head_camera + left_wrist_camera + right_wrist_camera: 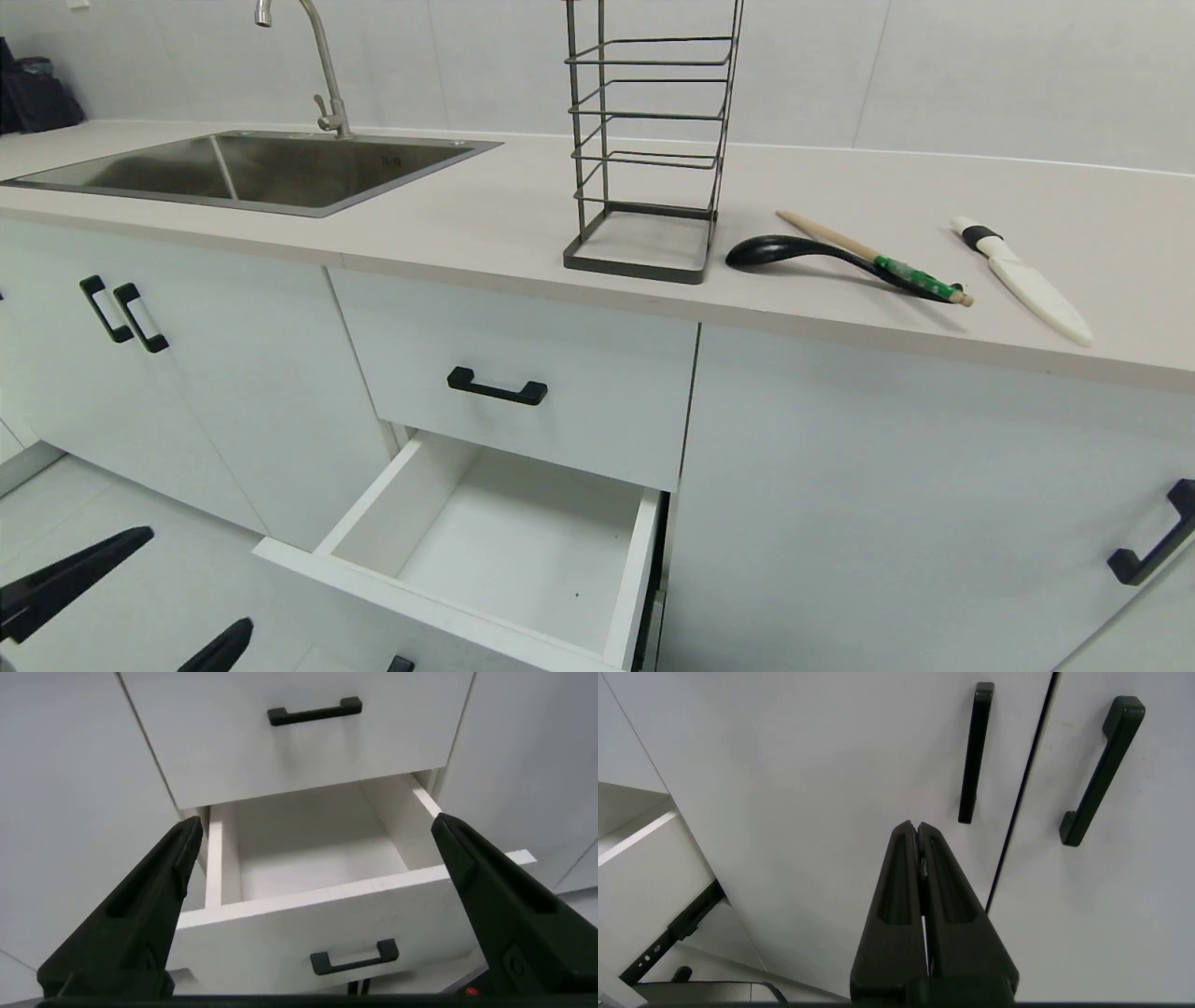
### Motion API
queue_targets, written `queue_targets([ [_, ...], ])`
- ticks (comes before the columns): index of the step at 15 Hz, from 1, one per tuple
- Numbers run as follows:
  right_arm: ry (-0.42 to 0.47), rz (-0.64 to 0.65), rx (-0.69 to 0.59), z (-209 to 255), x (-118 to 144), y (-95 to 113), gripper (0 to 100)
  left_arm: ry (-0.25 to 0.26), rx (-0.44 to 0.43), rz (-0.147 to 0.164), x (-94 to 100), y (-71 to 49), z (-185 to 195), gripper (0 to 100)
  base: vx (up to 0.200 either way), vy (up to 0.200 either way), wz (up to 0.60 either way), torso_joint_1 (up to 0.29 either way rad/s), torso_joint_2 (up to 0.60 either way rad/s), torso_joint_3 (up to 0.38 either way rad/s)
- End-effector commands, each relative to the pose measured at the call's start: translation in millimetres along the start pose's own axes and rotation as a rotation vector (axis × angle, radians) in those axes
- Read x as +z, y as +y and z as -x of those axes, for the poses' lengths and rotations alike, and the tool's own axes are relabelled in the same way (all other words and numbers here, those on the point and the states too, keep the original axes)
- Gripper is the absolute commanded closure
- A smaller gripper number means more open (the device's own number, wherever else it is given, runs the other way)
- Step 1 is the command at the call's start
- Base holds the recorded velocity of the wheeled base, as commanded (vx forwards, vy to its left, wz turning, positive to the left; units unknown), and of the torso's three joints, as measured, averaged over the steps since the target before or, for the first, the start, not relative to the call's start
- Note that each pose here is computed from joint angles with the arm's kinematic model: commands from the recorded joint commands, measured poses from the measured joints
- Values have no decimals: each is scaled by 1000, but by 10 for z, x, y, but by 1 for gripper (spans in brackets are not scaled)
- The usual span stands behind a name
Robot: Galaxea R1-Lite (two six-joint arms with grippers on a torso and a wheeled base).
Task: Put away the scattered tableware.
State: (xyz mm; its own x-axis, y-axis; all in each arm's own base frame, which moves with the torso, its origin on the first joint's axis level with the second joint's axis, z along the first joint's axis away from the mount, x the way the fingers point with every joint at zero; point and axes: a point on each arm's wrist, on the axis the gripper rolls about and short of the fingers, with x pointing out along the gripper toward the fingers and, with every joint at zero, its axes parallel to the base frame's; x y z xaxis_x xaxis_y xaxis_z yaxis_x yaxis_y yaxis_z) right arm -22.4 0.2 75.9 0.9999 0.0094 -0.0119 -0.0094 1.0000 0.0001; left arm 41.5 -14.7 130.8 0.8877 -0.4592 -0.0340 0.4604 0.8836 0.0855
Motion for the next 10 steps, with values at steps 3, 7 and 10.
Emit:
queue_targets([
  [3,0,0,1,0,0,0,100,-192,122,-58,-125,-163,495,0,0,0,0,0,0,0],
  [7,0,0,0,0,0,0,100,-200,244,13,-337,-250,608,0,0,0,0,0,0,0],
  [10,0,0,1,0,0,0,100,-71,434,102,-499,-219,620,0,0,0,0,0,0,0],
])
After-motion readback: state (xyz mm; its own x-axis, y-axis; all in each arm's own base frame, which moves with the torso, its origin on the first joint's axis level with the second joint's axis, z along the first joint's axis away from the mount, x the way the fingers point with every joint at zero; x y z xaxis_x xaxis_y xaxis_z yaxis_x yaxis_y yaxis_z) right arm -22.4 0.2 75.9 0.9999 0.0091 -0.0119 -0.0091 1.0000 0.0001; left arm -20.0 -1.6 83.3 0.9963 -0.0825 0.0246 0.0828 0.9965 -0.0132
